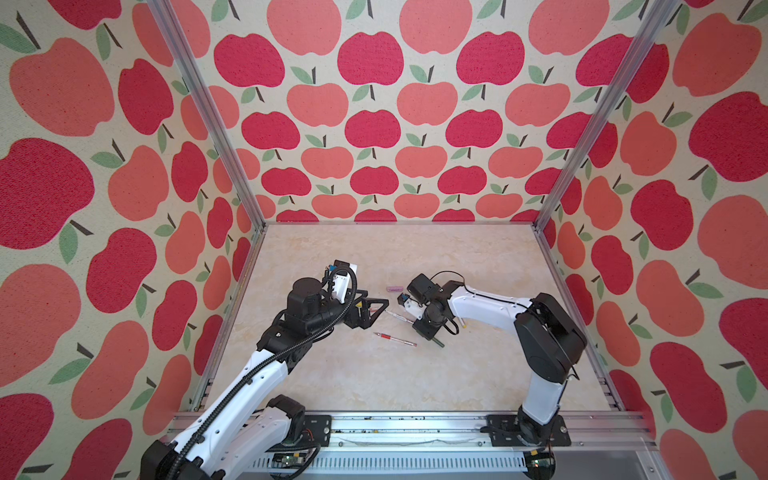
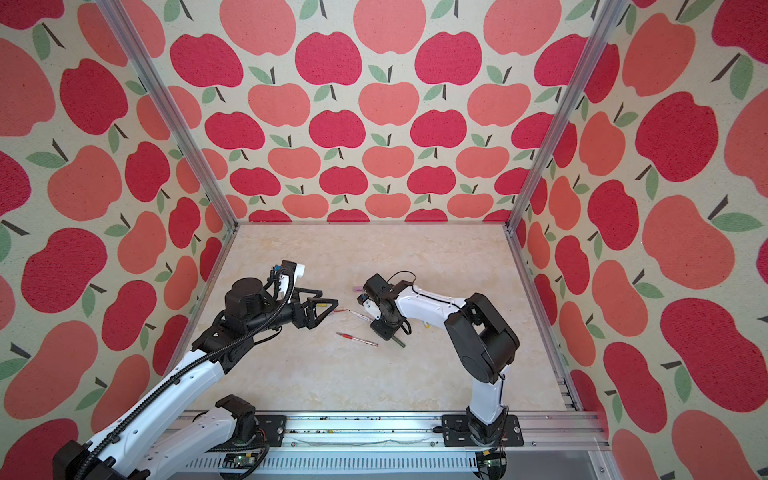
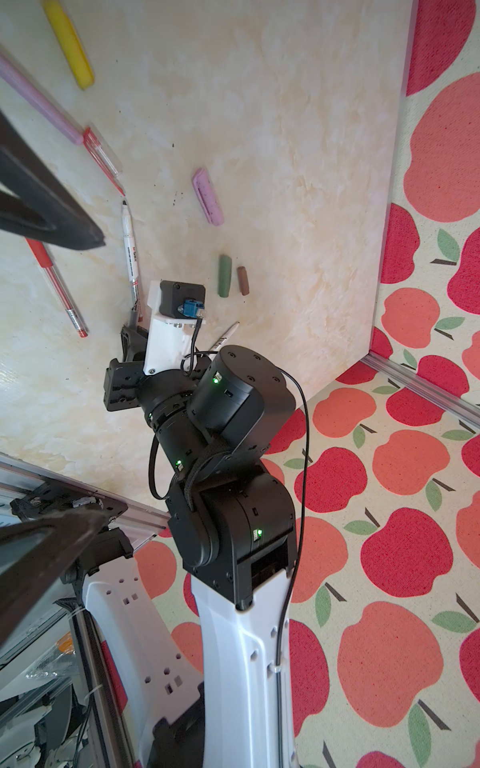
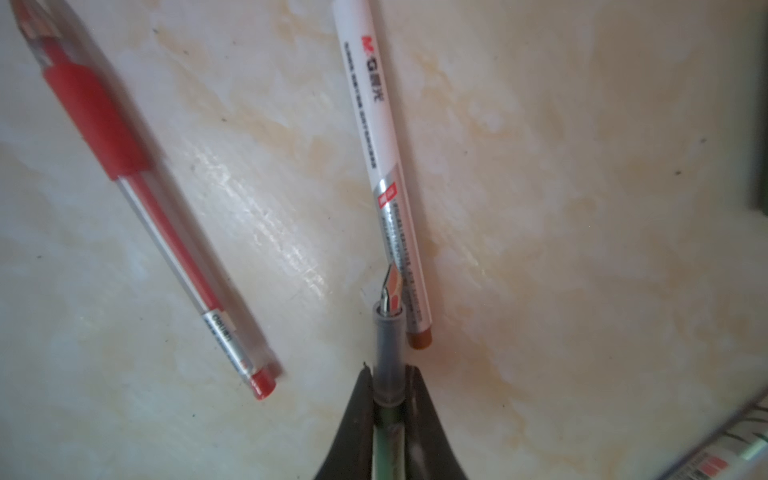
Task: Insert the pens into the pen caps
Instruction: 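Close right gripper on the green pen barrel and lift it, then raise the pen upright toward left gripper while left gripper approaches it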
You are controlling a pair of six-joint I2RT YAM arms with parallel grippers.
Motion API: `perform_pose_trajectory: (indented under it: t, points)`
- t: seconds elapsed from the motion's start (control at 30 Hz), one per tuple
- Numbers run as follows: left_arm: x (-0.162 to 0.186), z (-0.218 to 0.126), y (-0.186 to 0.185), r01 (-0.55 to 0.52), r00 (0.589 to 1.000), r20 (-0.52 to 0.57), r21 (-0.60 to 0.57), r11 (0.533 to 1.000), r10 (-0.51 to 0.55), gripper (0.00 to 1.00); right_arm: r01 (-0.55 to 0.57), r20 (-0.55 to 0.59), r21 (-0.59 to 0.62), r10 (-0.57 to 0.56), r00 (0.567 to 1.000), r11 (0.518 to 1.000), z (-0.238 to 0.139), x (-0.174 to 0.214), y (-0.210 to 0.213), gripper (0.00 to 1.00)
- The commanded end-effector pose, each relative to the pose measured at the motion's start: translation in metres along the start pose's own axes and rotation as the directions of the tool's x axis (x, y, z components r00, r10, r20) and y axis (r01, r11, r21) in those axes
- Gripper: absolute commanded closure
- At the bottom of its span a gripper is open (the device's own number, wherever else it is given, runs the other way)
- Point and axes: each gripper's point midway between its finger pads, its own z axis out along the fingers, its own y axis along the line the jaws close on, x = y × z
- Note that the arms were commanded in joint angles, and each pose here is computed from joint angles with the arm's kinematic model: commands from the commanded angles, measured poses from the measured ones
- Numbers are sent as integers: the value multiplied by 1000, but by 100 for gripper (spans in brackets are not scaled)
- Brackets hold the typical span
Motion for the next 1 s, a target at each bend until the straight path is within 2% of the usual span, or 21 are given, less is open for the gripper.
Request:
perform_pose_trajectory:
  t: [0.0, 0.17, 0.27, 0.37, 0.5, 0.6, 0.7, 0.87, 0.97]
  points:
    - [-17, -2, -9, -22, 999, 50, 21, 1000, 21, 0, -59, 106, -44, 63, 992, 997, -29, -16, 1, 91]
    - [-13, -4, -11, -26, 998, 51, 35, 999, 25, 1, -124, 208, -95, 141, 968, 988, -58, -30, -5, 90]
    - [-10, -4, -14, -31, 998, 49, 64, 997, 28, 1, -177, 283, -143, 212, 936, 974, -80, -40, -10, 90]
    - [-6, -1, -20, -19, 999, 35, 113, 993, 15, 1, -225, 379, -219, 295, 877, 949, -111, -53, -15, 88]
    - [-1, 5, -29, 15, 1000, 2, 209, 978, -16, 0, -243, 517, -337, 394, 760, 910, -159, -70, -20, 88]
    - [0, 10, -37, 48, 999, -9, 286, 957, -47, 2, -249, 584, -403, 457, 671, 881, -193, -77, -25, 88]
    - [-3, 15, -42, 54, 998, 12, 339, 939, -61, 3, -238, 611, -478, 515, 601, 845, -219, -83, -25, 87]
    - [-8, 22, -54, 14, 998, 46, 401, 916, -35, 3, -181, 614, -587, 579, 536, 789, -249, -93, -14, 87]
    - [-9, 30, -57, 16, 999, 40, 422, 906, -36, 3, -141, 599, -640, 605, 524, 755, -261, -97, -4, 87]
